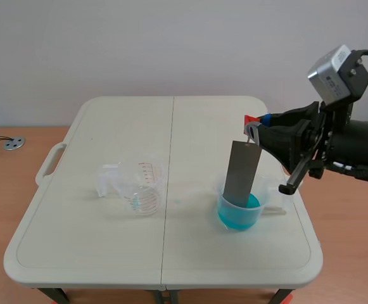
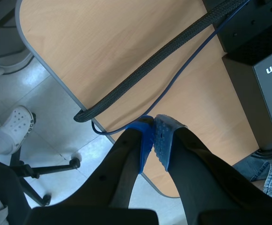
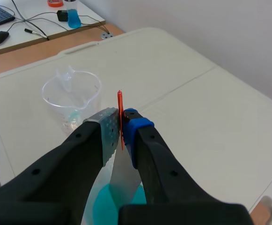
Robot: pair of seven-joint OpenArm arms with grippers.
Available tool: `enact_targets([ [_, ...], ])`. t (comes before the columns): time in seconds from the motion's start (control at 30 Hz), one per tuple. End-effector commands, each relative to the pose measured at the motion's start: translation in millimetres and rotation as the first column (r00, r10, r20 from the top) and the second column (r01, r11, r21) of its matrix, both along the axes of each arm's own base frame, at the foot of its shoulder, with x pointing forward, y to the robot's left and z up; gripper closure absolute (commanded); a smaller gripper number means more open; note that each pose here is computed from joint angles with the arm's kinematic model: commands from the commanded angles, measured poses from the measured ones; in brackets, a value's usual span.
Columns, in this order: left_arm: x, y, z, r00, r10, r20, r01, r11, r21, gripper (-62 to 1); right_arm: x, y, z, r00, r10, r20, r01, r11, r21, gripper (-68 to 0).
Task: Hold the metal plate by the orange handle, dip it into the blue solution, take it out and point at it, then put the plate back in the beaker on the left.
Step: 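Lower the plate into the blue solution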
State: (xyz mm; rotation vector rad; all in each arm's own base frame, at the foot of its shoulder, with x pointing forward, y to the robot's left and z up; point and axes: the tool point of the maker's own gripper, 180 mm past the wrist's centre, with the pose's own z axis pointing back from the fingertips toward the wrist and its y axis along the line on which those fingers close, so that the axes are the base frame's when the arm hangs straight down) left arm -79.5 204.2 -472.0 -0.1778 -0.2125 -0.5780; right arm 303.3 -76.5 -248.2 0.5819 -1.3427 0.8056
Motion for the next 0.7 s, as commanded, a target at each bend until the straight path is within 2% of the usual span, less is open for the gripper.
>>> enact_targets([
  [0.0, -0.6, -0.8, 2.7, 1.000, -0.004, 0.002, 0.004, 1.000, -0.007, -1.5, 0.2, 3.3, 7.4, 1.000, 0.019, 0.023, -0.019, 1.000, 0.019, -1.3],
  [0.2, -0.6, -0.8, 2.7, 1.000, -0.004, 0.002, 0.004, 1.000, -0.007, -1.5, -2.1, 5.1, -4.3, 1.000, 0.024, 0.004, -0.024, 1.000, 0.006, -1.3],
  [0.37, -0.6, -0.8, 2.7, 1.000, -0.004, 0.002, 0.004, 1.000, -0.007, -1.5, -2.6, 2.8, -11.9, 1.000, 0.024, -0.002, -0.024, 0.999, -0.027, -1.3],
  [0.67, -0.6, -0.8, 2.7, 1.000, -0.004, 0.002, 0.004, 1.000, -0.007, -1.5, -3.1, -1.1, -21.8, 1.000, 0.020, -0.016, -0.021, 0.998, -0.058, -1.3],
])
